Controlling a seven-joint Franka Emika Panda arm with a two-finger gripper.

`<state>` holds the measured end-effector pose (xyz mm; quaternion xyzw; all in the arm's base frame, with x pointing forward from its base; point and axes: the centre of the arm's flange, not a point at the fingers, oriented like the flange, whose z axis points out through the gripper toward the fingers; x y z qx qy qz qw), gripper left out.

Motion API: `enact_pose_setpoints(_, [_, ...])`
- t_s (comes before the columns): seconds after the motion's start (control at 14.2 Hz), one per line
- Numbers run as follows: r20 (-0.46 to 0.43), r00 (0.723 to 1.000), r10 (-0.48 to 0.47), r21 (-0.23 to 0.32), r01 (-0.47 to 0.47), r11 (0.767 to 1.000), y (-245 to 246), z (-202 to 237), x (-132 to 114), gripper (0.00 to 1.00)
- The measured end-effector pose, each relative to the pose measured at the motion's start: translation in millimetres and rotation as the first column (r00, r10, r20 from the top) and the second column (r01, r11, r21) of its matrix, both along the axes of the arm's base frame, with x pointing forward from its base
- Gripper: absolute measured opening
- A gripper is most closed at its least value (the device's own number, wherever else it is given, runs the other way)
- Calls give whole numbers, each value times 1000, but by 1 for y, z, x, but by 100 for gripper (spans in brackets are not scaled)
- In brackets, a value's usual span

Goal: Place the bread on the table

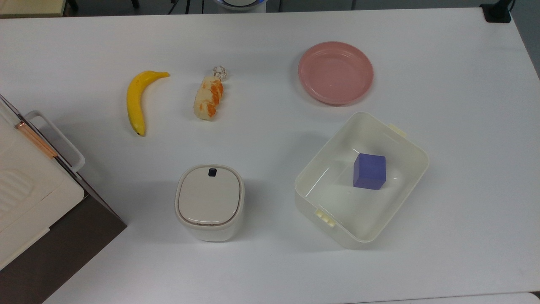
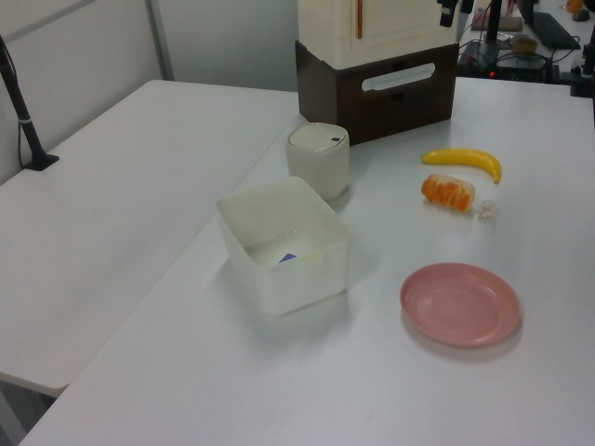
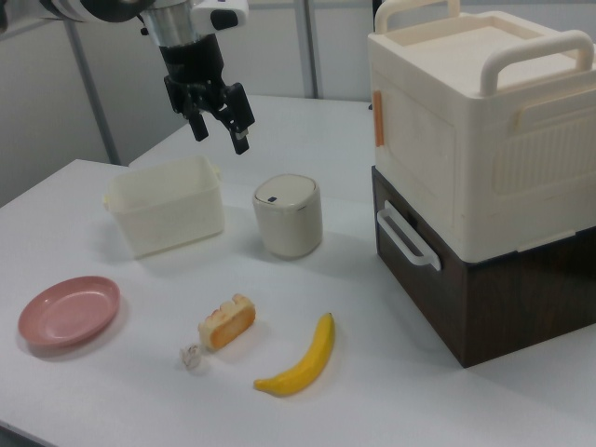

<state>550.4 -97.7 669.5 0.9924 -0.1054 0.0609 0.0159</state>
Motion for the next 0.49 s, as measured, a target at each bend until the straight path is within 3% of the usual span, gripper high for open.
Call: enact_pose_setpoints(0.49, [2,1000,-3,11,3,1000,-1,0,0,100])
